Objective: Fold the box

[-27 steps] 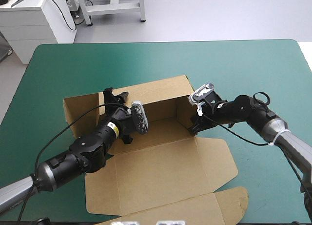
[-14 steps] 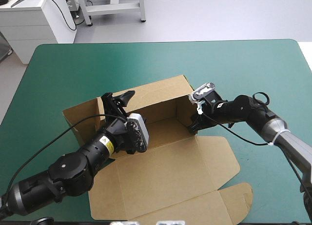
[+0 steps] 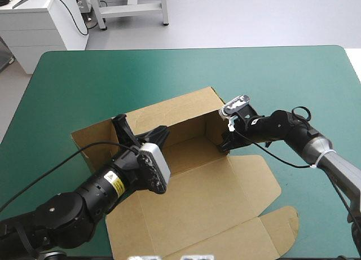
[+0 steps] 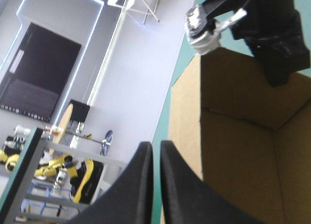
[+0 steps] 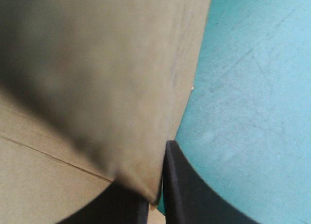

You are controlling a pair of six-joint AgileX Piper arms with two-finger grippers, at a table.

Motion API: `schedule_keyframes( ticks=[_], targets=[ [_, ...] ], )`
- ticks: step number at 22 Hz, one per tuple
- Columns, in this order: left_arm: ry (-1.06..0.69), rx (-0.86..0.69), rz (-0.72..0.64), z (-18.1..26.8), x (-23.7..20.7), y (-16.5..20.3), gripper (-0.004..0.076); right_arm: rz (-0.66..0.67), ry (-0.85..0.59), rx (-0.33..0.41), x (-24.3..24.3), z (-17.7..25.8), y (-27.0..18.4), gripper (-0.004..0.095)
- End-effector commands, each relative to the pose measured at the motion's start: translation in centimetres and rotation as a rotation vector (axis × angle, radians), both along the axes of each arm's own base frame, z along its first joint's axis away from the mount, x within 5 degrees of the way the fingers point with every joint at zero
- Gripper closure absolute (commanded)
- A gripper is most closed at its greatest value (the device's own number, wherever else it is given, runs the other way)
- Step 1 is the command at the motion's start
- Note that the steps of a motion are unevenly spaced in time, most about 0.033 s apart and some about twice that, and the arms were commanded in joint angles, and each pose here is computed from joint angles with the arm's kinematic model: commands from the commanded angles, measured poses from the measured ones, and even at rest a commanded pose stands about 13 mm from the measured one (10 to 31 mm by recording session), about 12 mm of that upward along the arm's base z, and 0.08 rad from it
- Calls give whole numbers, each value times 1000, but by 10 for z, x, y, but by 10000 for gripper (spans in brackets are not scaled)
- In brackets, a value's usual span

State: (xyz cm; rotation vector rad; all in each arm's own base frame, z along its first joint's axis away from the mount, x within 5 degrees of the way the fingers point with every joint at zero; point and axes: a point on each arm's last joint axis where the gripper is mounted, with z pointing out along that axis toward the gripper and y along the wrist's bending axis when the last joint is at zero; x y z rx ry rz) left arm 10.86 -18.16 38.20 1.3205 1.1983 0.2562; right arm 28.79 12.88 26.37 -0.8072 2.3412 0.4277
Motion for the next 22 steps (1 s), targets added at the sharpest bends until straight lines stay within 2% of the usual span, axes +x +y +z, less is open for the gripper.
schedule_keyframes(
  ticks=[1,4,7,9,10,12,16,19,22],
  targets=[
    [2,-93,84,38,1,13,706,-25,-53,-8,-3,18,-4,927],
    [60,-167,157,64,3,25,706,-52,-80,-34,-7,27,-9,928],
    [127,-178,231,84,4,41,706,-80,-111,-51,-13,39,-15,927],
    [197,-210,326,98,8,57,706,-113,-128,-90,-18,53,-22,928],
    [222,-220,418,103,12,70,706,-138,-124,-103,-21,62,-25,928],
    [248,-257,525,106,16,84,706,-183,-61,-123,-27,73,-29,927],
    [258,-299,564,108,17,91,706,-228,29,-195,-33,81,-37,928],
    [256,-299,567,108,17,92,706,-275,86,-196,-24,77,-42,928],
    [262,-293,580,107,17,93,706,-357,172,-162,2,61,-55,928]
  ],
)
